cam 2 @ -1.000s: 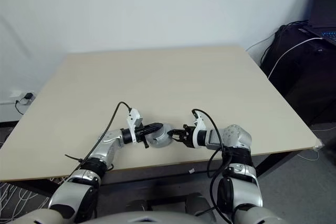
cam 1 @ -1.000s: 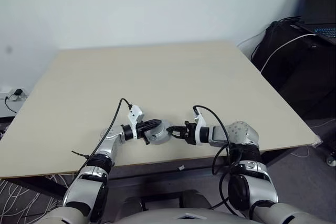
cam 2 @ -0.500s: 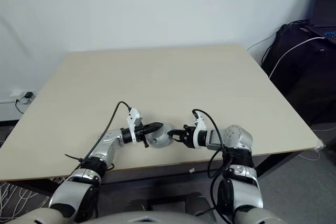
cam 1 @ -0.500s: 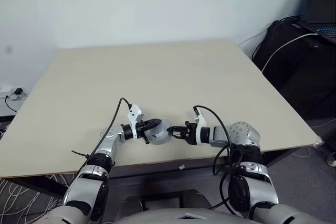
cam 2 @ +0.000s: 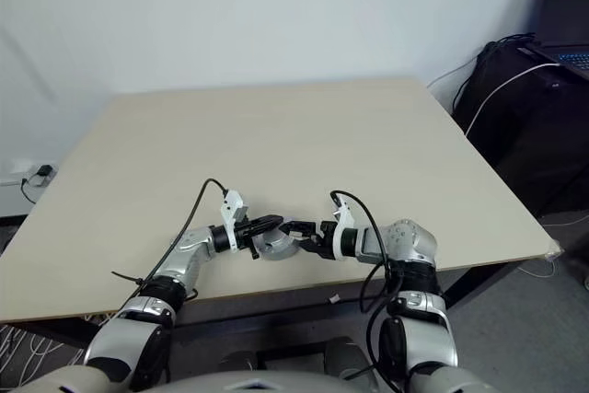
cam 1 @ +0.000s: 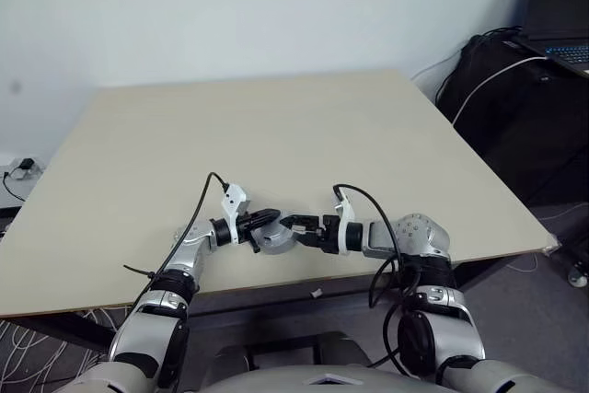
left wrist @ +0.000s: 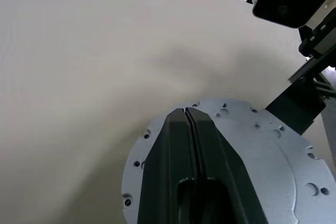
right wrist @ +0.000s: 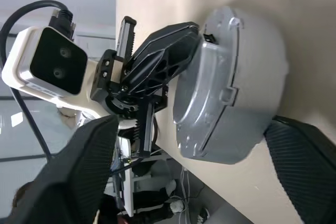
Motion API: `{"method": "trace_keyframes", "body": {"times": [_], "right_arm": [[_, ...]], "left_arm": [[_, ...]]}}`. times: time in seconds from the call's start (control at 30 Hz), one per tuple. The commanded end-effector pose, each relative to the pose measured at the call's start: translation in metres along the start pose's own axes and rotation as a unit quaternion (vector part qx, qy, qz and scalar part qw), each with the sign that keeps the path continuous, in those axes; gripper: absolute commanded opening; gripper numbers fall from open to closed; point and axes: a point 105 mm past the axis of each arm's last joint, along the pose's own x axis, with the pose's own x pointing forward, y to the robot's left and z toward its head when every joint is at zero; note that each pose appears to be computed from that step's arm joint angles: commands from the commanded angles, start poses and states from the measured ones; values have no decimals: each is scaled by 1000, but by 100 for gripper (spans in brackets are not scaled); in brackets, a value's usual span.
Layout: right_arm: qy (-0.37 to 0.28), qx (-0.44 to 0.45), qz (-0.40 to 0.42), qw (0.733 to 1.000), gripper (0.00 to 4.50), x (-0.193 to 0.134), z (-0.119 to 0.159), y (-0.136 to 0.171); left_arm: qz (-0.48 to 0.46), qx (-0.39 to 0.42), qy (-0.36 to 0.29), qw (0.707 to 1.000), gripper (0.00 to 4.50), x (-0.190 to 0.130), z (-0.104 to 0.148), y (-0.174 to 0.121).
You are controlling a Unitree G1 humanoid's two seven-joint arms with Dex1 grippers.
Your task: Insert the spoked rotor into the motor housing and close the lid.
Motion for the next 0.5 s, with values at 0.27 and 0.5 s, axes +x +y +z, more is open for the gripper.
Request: {"method": "trace_keyframes", "body": {"times": [0.27, 0.5], "right_arm": [[-9, -30, 2, 1000, 447, 20, 12, 11], [-23, -30, 31, 999, 447, 22, 18, 21]], "left_arm": [[-21, -58, 88, 994, 0, -6, -54, -21], [-19, -60, 86, 994, 0, -10, -55, -21]]}}
